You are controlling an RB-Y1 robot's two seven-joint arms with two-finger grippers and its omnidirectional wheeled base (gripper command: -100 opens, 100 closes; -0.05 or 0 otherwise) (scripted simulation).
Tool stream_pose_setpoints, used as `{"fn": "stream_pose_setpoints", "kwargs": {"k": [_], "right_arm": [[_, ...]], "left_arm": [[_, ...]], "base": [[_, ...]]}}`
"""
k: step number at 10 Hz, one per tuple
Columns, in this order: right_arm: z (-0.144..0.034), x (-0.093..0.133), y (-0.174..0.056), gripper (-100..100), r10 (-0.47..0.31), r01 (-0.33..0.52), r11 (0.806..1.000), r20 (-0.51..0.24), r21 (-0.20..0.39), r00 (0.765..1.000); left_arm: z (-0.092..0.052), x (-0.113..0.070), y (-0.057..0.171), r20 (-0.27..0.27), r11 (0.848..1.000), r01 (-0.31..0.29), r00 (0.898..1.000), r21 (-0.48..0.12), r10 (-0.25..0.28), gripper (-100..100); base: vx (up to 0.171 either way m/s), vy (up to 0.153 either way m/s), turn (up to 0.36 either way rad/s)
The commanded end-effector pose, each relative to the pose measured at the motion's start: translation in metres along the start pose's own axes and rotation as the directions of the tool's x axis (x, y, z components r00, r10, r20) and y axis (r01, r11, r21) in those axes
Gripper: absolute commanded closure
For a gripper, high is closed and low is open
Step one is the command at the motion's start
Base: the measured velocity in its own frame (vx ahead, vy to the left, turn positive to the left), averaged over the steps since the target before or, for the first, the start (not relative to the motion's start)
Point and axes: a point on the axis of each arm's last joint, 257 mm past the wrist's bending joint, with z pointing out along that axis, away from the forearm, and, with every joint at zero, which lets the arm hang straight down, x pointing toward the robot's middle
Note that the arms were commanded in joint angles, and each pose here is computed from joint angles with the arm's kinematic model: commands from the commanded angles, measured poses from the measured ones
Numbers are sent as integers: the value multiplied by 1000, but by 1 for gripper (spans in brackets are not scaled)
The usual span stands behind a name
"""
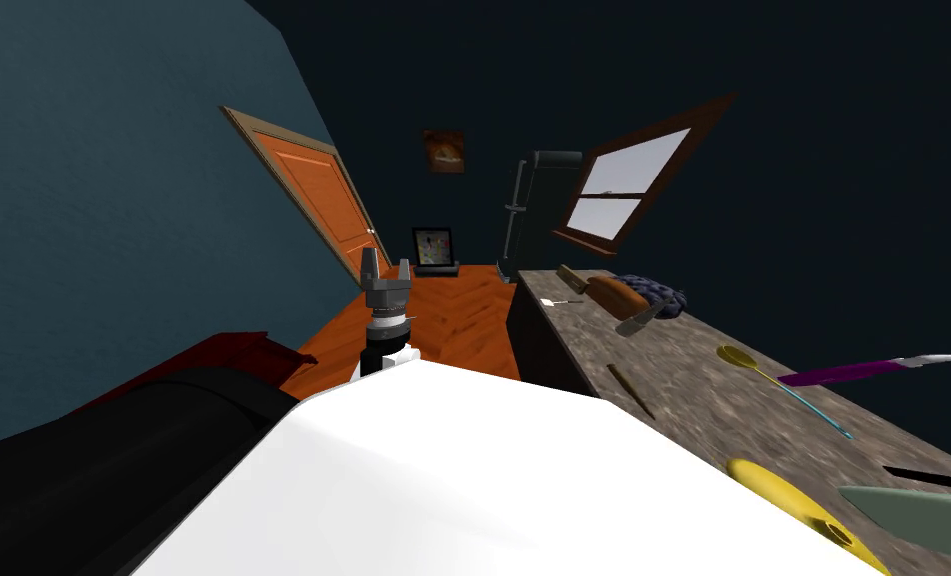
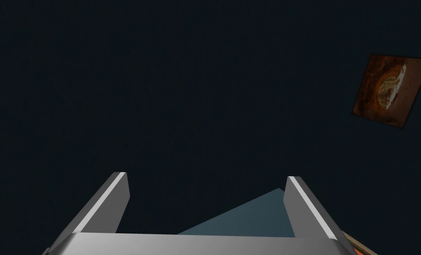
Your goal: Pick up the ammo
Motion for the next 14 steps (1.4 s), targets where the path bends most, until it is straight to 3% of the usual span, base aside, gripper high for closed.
{"fn": "stream_pose_setpoints", "kwargs": {"k": [1, 7, 10, 12, 13, 14], "right_arm": [[-3, 12, -10, -100, -49, 50, 999, -46, 14, 998], [-23, 59, -43, -100, -209, 221, 975, -215, 32, 954], [-32, 78, -56, -100, -271, 289, 957, -283, 23, 920], [-41, 95, -66, -100, -324, 346, 938, -343, 4, 882], [-39, 91, -60, -100, -307, 328, 945, -325, 10, 895], [-39, 92, -61, 0, -311, 333, 943, -328, 10, 892]], "left_arm": [[0, 0, 0, 0, 1000, 0, 1000, 0, 0, 0], [0, 0, 0, 0, 1000, 0, 1000, 0, 0, 0], [0, 0, 0, 0, 1000, 0, 1000, 0, 0, 0], [0, 0, 0, 0, 1000, 0, 1000, 0, 0, 0], [0, 0, 0, 0, 1000, 0, 1000, 0, 0, 0], [0, 0, 0, 0, 1000, 0, 1000, 0, 0, 0]], "base": [[172, -36, 146], [213, -9, 123], [170, -16, 104], [179, -29, 111], [90, -11, 16], [16, -3, 1]]}}
